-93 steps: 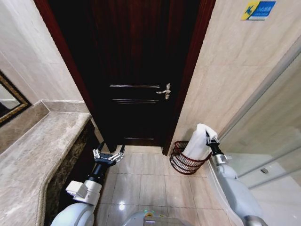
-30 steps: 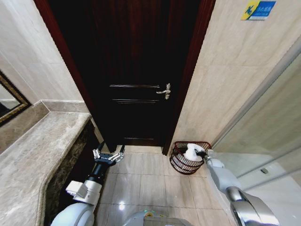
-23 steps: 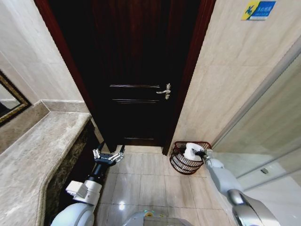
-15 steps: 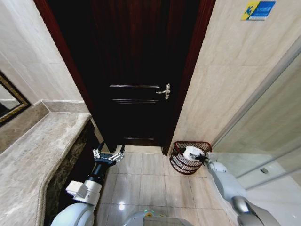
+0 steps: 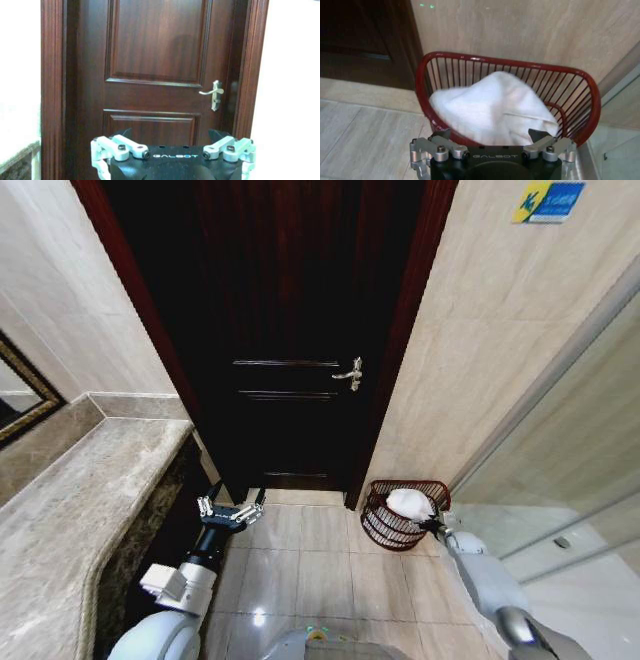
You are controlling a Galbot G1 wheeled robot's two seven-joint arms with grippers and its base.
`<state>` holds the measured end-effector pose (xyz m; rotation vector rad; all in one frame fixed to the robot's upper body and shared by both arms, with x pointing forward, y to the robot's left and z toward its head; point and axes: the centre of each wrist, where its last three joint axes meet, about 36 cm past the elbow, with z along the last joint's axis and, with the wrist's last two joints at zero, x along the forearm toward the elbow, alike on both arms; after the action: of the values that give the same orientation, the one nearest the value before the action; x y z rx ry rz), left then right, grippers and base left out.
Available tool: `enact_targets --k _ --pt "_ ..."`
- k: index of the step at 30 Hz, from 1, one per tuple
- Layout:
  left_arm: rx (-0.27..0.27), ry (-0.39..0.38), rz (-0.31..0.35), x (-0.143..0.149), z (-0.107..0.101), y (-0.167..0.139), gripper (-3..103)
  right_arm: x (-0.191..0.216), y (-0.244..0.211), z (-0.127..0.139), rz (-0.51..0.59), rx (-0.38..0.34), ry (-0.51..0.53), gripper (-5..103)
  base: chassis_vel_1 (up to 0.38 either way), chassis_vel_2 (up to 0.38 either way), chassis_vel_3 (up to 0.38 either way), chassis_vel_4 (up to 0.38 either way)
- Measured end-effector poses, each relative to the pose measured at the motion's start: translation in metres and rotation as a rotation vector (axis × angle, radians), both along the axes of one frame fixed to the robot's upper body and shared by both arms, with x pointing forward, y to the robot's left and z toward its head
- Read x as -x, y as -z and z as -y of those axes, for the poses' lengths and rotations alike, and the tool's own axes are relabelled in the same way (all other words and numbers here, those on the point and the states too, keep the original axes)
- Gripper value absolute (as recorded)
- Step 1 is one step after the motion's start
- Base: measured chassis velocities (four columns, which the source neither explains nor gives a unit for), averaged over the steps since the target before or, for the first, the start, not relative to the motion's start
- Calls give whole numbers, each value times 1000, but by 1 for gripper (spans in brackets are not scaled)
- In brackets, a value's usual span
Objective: Discard the used towel into the hamper.
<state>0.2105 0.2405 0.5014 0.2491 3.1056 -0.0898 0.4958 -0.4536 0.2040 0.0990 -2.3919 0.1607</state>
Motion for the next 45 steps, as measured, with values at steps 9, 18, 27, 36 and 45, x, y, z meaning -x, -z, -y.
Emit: enact_targets --k 9,18,27,36,45 --pt "0 0 0 0 0 0 99 5 -1 -1 47 -23 7 100 0 0 0 0" --pt "0 0 0 0 0 0 99 14 5 -8 121 -32 52 100 0 0 0 0" --pt "0 0 0 0 0 0 99 19 18 -10 231 -14 82 100 0 0 0 0" --pt "0 0 0 0 0 0 99 29 32 -10 301 -9 148 100 0 0 0 0" --pt "0 0 0 0 0 0 99 55 17 -21 438 -62 171 100 0 0 0 0"
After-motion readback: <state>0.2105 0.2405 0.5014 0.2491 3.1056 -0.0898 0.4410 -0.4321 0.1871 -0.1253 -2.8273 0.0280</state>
